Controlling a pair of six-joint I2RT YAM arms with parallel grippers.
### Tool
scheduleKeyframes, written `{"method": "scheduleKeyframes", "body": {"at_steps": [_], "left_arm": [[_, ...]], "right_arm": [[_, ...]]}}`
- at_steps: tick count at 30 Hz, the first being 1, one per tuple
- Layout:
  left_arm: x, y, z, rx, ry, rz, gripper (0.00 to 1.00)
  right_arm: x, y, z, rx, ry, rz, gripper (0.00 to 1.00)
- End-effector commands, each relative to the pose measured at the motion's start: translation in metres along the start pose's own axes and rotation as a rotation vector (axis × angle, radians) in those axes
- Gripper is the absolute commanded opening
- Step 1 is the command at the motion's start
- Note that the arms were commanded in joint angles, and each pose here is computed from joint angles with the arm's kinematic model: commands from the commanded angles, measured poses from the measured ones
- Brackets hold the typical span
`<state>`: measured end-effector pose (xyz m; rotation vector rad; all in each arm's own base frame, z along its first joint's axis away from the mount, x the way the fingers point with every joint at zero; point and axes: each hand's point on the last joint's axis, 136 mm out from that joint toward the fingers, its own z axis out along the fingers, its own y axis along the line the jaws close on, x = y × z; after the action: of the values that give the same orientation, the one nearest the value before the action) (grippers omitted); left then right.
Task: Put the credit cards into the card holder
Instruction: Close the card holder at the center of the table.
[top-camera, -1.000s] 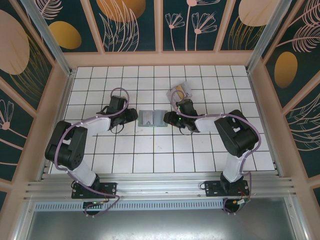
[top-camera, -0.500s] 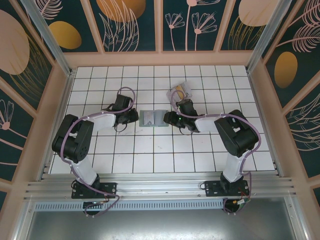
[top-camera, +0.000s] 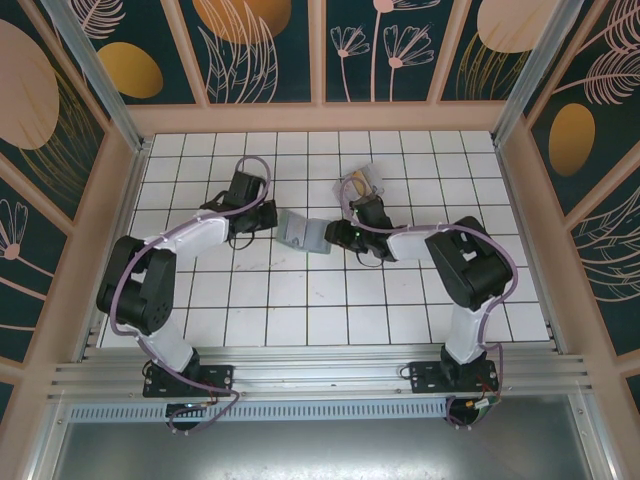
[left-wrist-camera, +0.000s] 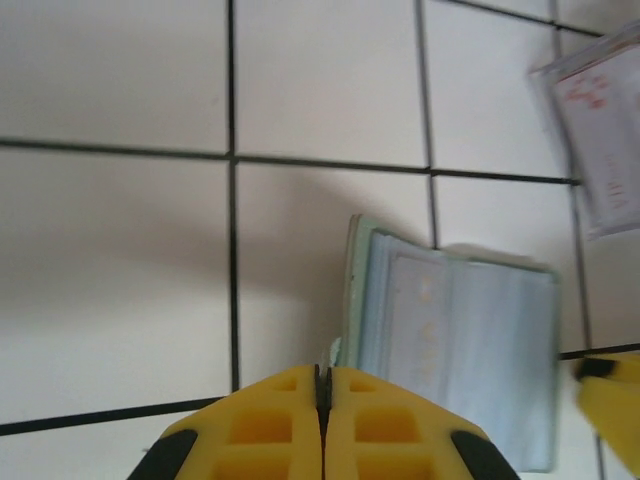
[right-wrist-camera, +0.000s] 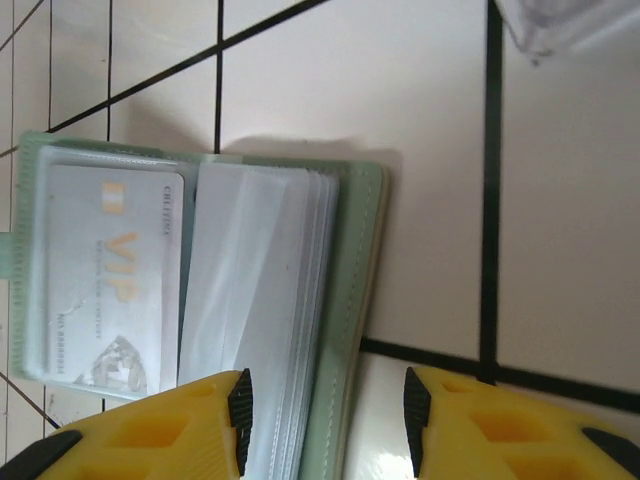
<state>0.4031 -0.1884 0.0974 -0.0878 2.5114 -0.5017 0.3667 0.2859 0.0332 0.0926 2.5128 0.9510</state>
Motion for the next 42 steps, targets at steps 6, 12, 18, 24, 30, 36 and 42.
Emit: {"method": "scheduleKeyframes", "body": {"at_steps": [6,12,18,24,30,36,42], "left_arm": [[-0.005,-0.041,-0.017,0.054,0.021,0.067,0.01],[0.007,-0.082,-0.006,0.167,0.074,0.066,0.02],[0.021,-0.118,0.009,0.247,0.113,0.075,0.03],[0.043,-0.118,0.027,0.249,0.165,0.059,0.08],[0.044,-0.130,0.017,0.314,0.179,0.057,0.44],[0.035,-0.146,-0.014,0.382,0.176,0.078,0.65],[0.005,-0.119,-0.047,0.265,0.059,0.080,0.66]], "right_arm": [[0.014,0.014,0.025,-0.099,0.104,0.000,0.46],[0.014,0.030,0.020,-0.223,0.108,0.056,0.46],[0.011,0.012,0.015,-0.223,0.102,0.107,0.46],[-0.004,-0.002,-0.029,-0.092,-0.029,0.097,0.46],[-0.004,-0.023,-0.045,-0.017,-0.045,0.079,0.46],[-0.001,-0.024,-0.043,-0.031,-0.039,0.089,0.46],[-0.004,-0.020,-0.040,-0.028,-0.028,0.063,0.46]]}}
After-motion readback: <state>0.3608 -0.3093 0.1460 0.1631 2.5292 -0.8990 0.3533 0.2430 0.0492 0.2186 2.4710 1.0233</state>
